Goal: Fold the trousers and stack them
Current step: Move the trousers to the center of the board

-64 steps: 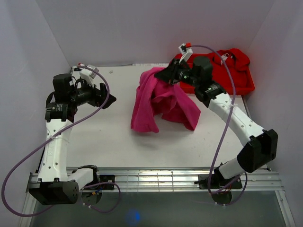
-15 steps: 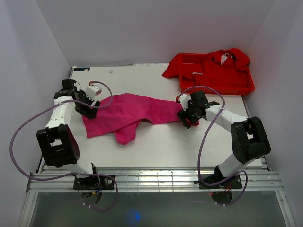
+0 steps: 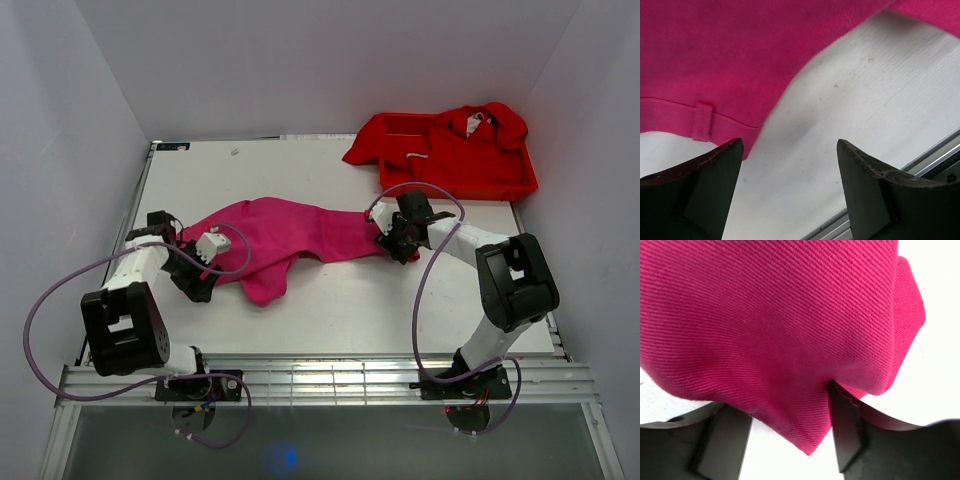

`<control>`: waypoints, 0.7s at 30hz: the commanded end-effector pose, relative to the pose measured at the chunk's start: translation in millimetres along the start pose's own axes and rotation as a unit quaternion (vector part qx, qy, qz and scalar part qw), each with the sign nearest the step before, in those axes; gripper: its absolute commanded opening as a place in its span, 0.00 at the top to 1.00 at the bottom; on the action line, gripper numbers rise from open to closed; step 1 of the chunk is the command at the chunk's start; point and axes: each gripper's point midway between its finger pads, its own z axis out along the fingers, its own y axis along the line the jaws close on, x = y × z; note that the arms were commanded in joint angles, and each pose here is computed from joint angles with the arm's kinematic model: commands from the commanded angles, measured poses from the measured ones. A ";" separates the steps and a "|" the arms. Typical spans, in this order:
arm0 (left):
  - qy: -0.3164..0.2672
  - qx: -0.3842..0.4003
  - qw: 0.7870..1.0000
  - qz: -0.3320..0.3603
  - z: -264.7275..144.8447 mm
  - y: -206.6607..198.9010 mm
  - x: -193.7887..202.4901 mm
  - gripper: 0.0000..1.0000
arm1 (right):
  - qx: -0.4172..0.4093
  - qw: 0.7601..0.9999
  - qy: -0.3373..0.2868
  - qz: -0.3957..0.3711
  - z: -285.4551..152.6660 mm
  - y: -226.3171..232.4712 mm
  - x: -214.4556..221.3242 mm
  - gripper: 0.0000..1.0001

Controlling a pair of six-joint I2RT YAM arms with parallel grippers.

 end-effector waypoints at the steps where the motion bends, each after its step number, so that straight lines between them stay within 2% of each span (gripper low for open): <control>1: 0.008 -0.029 0.999 0.026 14.5 8.0 11.5 0.16 | -0.004 0.999 0.033 -0.030 9.0 2.5 19.8 0.48; 3: 0.016 -0.043 0.999 0.013 23.5 15.7 16.6 0.25 | 0.001 0.999 0.040 -0.030 9.5 0.4 23.2 0.63; 4: 0.014 -0.060 0.998 0.010 27.2 25.0 15.5 0.29 | 0.006 0.999 0.039 -0.031 8.7 -2.5 20.9 0.80; 5: 0.026 -0.060 0.998 0.002 33.3 27.6 21.2 0.35 | 0.009 0.999 0.037 -0.029 7.0 -4.4 18.4 0.90; 6: 0.022 -0.071 0.997 -0.010 35.8 33.6 19.0 0.45 | 0.018 0.999 0.025 -0.028 2.3 -11.1 8.0 0.92; 9: 0.014 -0.076 0.996 -0.035 37.4 43.8 10.6 0.57 | 0.033 0.999 0.007 -0.024 -12.9 -24.4 -11.7 0.92; 12: -0.012 -0.073 0.996 -0.060 30.4 53.3 -9.5 0.70 | 0.057 0.997 -0.046 -0.025 -44.5 -46.2 -52.7 0.92; 13: -0.021 -0.067 0.995 -0.064 27.7 53.9 -16.0 0.78 | 0.062 0.996 -0.059 -0.025 -53.0 -51.7 -63.0 0.92; 14: -0.031 -0.063 0.995 -0.069 24.8 54.6 -22.6 0.82 | 0.074 0.994 -0.083 -0.025 -68.4 -63.4 -81.7 0.92; 16: -0.061 -0.052 0.993 -0.084 14.0 55.2 -42.3 1.00 | 0.060 0.991 -0.114 -0.025 -90.1 -63.5 -100.4 0.92; 17: -0.070 -0.049 0.992 -0.091 10.3 55.0 -47.9 1.00 | 0.064 0.988 -0.141 -0.028 -108.6 -70.7 -119.0 0.92; 20: -0.121 -0.038 0.986 -0.107 -14.4 53.1 -76.0 1.00 | 0.007 0.981 -0.193 -0.032 -147.0 -48.5 -143.2 0.92; 21: -0.133 -0.028 0.984 -0.114 -22.8 48.5 -81.4 1.00 | -0.025 0.969 -0.240 -0.045 -173.1 -35.6 -163.7 0.92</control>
